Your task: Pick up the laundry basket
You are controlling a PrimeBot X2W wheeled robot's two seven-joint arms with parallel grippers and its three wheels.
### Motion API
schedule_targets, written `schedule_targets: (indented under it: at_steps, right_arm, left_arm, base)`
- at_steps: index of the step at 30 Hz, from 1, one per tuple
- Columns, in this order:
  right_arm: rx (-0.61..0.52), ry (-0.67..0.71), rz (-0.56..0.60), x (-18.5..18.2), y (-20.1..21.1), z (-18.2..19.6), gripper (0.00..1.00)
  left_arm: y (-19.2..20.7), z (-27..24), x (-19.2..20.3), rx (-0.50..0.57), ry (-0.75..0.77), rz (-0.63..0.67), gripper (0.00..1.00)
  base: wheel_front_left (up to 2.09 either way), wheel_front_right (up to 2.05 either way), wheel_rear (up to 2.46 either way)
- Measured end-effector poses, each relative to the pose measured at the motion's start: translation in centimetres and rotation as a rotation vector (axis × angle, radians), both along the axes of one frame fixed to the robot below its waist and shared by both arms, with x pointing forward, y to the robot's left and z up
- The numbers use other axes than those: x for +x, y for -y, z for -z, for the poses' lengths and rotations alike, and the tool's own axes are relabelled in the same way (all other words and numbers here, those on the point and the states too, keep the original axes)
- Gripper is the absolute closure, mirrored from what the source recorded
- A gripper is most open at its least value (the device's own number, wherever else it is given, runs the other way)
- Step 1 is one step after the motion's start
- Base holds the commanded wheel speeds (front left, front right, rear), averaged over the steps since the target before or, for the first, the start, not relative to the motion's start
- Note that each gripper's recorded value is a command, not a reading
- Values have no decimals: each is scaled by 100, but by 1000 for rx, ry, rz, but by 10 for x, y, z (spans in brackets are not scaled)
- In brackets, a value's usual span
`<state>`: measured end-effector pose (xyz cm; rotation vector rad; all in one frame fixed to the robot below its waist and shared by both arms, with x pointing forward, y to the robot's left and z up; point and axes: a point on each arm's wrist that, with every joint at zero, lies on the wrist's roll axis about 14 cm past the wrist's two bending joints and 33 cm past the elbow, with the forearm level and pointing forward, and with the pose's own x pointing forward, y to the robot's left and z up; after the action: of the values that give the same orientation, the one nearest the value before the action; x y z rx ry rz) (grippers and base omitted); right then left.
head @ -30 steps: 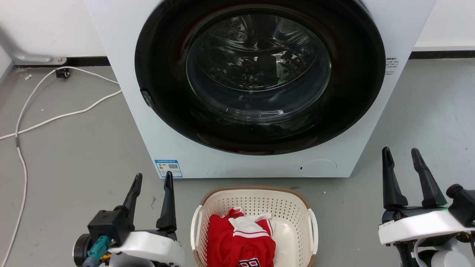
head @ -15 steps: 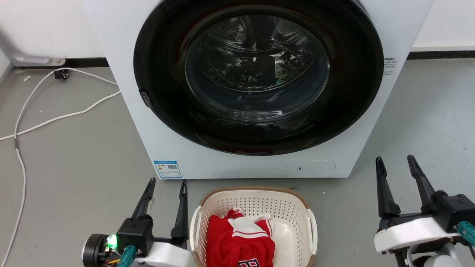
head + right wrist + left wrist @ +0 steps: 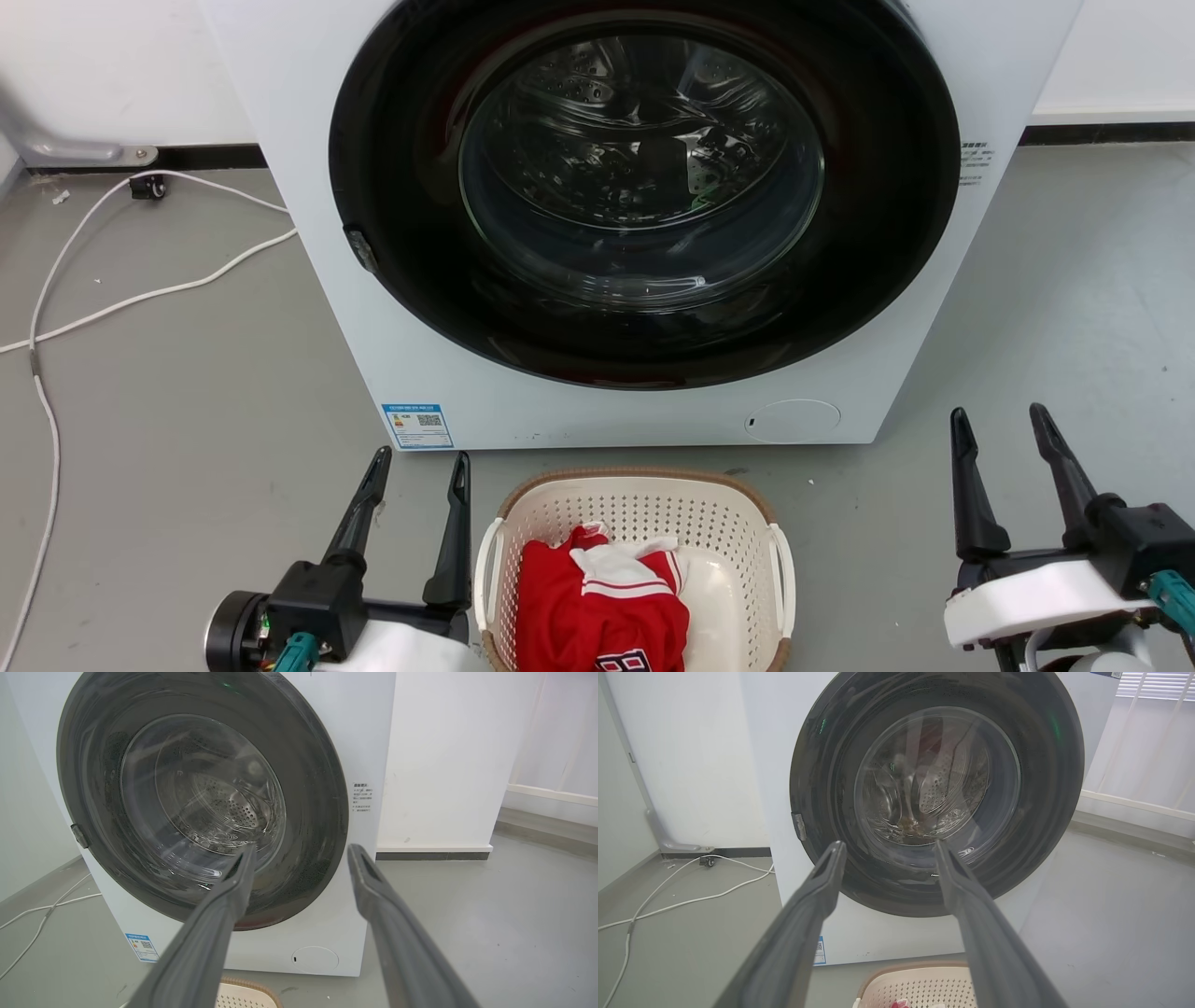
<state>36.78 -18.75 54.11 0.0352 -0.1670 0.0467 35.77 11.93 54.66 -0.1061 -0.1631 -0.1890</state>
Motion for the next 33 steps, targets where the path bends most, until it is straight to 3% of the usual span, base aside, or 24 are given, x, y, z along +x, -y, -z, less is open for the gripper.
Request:
schedule_targets:
  at_steps: [10,21,33]
  right_arm:
    - [37,-53,1,-4,0,21,0]
    - [-33,-13,-4,-4,-2,11,0]
    - [-33,-11,-3,-3,-1,11,0]
  left_arm:
    - [0,12,-5,32,-10,19,0]
    - [5,15,-8,119,15,44,0]
    - [3,17,-7,117,9,37,0]
  base:
    - [0,0,0]
    - [0,0,0]
    - [0,0,0]
